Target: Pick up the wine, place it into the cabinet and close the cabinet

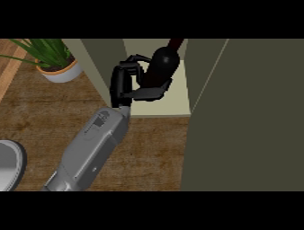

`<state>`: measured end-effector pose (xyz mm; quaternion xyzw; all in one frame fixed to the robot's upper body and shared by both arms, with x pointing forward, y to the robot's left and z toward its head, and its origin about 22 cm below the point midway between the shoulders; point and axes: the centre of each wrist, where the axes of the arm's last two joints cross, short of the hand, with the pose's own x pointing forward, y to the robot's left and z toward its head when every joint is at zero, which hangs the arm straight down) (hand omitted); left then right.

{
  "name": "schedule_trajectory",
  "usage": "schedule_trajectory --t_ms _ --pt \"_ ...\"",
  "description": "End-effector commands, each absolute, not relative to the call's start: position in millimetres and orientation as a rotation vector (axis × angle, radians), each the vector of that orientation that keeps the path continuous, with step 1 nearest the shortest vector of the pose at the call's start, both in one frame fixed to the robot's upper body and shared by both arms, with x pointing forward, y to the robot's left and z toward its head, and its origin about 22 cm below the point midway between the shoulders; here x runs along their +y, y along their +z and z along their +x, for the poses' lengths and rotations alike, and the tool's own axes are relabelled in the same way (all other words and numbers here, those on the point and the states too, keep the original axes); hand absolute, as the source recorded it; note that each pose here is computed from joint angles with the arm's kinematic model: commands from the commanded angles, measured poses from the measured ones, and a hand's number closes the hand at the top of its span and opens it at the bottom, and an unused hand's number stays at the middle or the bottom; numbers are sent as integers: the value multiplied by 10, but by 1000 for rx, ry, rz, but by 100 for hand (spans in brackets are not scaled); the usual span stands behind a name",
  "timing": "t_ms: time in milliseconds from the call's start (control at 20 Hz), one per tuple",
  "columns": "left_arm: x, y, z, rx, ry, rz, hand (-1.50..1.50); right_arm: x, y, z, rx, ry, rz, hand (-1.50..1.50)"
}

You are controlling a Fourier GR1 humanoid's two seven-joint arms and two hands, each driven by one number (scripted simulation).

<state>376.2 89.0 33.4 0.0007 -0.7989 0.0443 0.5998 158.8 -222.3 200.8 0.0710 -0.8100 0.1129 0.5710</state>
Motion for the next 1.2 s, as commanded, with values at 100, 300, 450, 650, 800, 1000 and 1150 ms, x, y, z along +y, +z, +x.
schedule_trajectory --t_ms 100,300,450,650,800,1000,1150 --pt "814 434 3983 -1835 92 50 150 -2295 2029 1422 -1929 258 245 -150" --pt "921 258 3992 -1838 88 54 150 -2336 2099 1355 -1918 254 239 -150" --pt "925 291 4066 -1895 74 129 150 -2233 2138 1233 -1927 293 261 -150" --pt "1012 321 4186 -1927 76 142 150 -2313 2038 1456 -1933 269 260 -150" --pt "931 333 4161 -1937 73 187 150 -2229 2013 1309 -1923 286 247 -150" --pt "986 478 4323 -1931 103 199 150 -2205 1966 1396 -1916 287 270 -150" --pt "955 429 4298 -1884 164 180 150 -2205 2081 1314 -1920 287 284 -150"
